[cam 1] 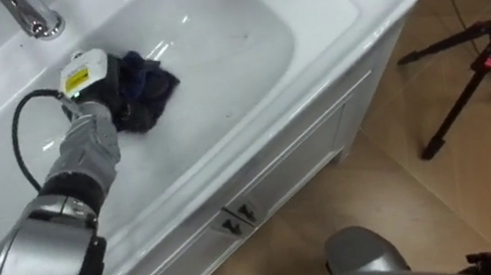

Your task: Wipe basin

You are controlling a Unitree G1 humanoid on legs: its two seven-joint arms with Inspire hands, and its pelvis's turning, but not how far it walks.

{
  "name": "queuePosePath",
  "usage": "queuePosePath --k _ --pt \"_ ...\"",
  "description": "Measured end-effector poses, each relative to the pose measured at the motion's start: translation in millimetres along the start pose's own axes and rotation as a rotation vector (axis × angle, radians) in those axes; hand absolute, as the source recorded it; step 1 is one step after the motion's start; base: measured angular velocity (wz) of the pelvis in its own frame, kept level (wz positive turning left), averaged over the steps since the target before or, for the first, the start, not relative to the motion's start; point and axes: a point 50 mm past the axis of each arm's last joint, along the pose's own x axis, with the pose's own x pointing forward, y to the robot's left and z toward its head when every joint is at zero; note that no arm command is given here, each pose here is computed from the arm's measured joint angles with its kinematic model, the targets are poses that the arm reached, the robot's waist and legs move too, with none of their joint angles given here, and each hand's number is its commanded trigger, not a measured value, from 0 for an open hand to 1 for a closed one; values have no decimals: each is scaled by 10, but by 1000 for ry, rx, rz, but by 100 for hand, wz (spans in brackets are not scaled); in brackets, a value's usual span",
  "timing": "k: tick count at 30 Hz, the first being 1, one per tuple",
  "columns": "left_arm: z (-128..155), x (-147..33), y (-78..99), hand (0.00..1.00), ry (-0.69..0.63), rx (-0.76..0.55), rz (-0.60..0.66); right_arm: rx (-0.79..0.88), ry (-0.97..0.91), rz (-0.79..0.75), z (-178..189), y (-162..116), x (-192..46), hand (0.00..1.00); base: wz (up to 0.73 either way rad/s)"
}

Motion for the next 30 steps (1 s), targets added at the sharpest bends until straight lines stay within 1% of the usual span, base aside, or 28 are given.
queuePosePath --k 3,8,13,17,19,21,23,25,28,30 --pt "-101 -2 8 100 35 -2 -11 -9 -28 -4 113 -5 2 0 -9" --pt "-304 -54 -62 100 90 3 -41 14 -48 -23 202 -27 3 0 -2" --pt "-657 -179 -151 100 178 5 -48 56 -22 -69 115 -80 3 0 19" --pt "-750 -220 -174 100 207 -5 -32 54 -10 -94 68 -111 1 0 11" --pt "-813 -265 -225 100 222 -7 -33 69 0 -101 23 -139 0 0 -2" --pt "-888 -348 -305 100 223 23 -23 98 15 -113 -48 -176 -5 0 -11" --pt "-953 -450 -389 100 221 37 5 83 22 -119 -88 -186 -10 0 -14" --pt "-1044 -606 -498 100 220 42 29 56 52 -130 -190 -204 -19 0 -5" --pt "-1122 -771 -568 100 212 41 64 32 66 -173 -230 -280 -30 0 -3" --pt "-1124 -828 -596 100 203 39 73 42 52 -195 -204 -324 -34 0 21"
